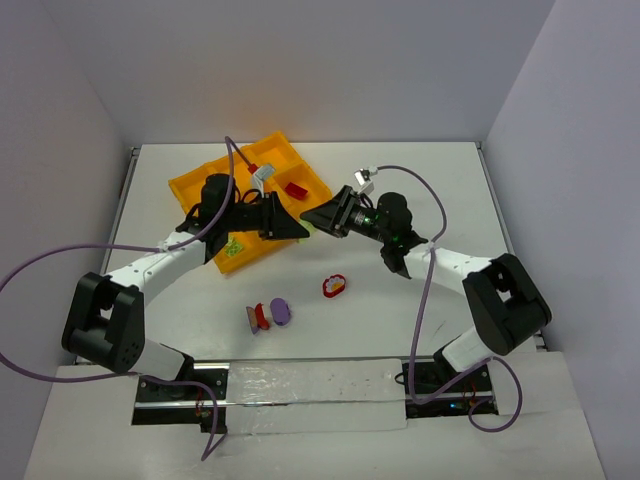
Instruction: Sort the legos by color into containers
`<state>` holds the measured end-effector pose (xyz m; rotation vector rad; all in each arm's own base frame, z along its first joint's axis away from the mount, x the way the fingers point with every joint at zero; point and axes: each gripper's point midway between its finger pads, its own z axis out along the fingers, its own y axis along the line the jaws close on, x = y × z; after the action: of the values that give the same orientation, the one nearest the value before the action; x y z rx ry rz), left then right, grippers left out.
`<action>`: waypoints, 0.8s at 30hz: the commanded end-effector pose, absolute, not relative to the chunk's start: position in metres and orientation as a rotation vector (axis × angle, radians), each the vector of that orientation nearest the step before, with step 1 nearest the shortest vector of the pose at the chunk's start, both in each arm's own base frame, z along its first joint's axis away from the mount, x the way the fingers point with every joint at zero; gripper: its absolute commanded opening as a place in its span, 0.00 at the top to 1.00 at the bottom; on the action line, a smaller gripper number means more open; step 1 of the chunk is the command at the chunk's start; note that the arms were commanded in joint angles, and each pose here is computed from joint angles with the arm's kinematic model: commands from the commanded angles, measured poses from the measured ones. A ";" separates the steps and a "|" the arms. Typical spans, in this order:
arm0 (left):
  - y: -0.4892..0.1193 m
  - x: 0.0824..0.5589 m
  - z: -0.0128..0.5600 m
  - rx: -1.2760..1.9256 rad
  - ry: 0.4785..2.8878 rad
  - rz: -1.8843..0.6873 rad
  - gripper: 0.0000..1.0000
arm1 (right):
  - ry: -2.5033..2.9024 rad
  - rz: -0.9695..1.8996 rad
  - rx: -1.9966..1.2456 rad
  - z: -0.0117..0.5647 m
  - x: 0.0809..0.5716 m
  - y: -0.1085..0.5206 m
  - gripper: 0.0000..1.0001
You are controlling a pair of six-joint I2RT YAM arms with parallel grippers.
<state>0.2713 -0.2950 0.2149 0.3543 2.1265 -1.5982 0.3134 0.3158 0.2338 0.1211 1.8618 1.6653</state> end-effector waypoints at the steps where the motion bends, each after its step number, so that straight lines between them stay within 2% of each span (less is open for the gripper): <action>1: -0.308 0.253 0.228 0.482 2.092 -1.665 0.90 | 1.740 1.588 0.157 0.254 0.327 0.305 1.00; 4: -0.308 0.255 0.231 0.492 2.087 -1.655 0.87 | 1.743 1.591 0.145 0.251 0.322 0.304 1.00; 6: -0.309 0.258 0.231 0.493 2.094 -1.643 0.77 | 1.744 1.589 0.141 0.251 0.320 0.302 1.00; 10: -0.311 0.263 0.226 0.491 2.110 -1.644 0.69 | 1.746 1.588 0.138 0.249 0.318 0.302 1.00; 14: -0.314 0.267 0.224 0.485 2.114 -1.655 0.43 | 1.751 1.587 0.142 0.247 0.318 0.301 1.00; 18: -0.317 0.270 0.224 0.491 2.111 -1.670 0.24 | 1.758 1.585 0.144 0.245 0.317 0.301 1.00; 24: -0.318 0.272 0.221 0.496 2.120 -1.674 0.19 | 1.776 1.577 0.159 0.237 0.320 0.301 1.00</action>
<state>0.2667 -0.3118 0.1995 0.4126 2.2041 -1.6563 0.3175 0.3047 0.2273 0.1742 1.8354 1.5900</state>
